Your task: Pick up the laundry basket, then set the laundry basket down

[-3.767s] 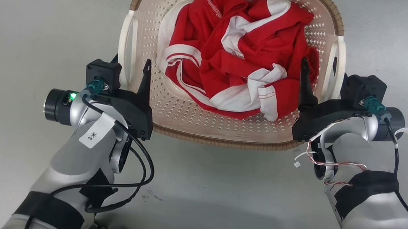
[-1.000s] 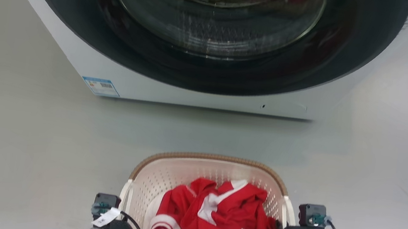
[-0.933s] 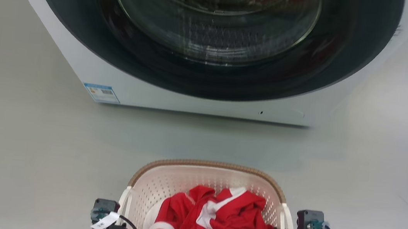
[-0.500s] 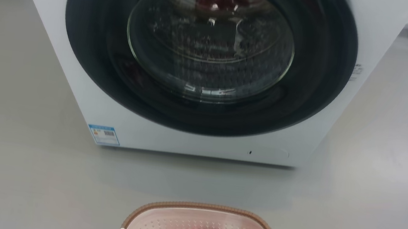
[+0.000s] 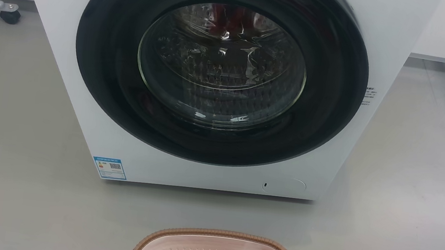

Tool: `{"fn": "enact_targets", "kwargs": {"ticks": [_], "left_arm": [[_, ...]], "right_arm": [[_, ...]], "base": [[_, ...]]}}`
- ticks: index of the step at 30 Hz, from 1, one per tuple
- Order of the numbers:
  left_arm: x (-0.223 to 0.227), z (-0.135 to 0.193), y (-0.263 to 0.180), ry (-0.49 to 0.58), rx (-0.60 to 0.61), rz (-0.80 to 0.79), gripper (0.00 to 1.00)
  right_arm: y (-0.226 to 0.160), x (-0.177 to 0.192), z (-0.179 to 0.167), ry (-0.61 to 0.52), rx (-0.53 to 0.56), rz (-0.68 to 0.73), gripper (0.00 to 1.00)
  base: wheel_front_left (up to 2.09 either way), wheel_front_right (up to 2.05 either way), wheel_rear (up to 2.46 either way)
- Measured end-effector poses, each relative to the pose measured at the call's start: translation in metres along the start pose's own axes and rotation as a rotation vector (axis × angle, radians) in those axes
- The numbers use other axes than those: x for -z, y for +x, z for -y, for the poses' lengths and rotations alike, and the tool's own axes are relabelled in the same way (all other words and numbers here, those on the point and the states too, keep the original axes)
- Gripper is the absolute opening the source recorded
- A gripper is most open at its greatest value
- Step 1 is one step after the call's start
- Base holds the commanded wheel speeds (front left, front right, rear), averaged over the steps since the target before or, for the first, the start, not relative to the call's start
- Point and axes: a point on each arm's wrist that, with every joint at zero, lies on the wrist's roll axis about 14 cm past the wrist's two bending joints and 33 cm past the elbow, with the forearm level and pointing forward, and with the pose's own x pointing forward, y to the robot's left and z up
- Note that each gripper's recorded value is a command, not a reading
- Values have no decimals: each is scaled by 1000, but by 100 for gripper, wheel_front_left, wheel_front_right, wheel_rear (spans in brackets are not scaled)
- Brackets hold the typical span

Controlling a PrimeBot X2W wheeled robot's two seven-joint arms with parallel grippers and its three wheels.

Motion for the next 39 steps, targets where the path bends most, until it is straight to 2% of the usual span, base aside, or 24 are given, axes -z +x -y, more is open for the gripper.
{"fn": "enact_targets", "kwargs": {"ticks": [39], "left_arm": [[3, 1, 0, -6, 1, -15, 0]], "right_arm": [[0, 5, -1, -2, -2, -20, 0]], "base": [[0, 0, 0]]}}
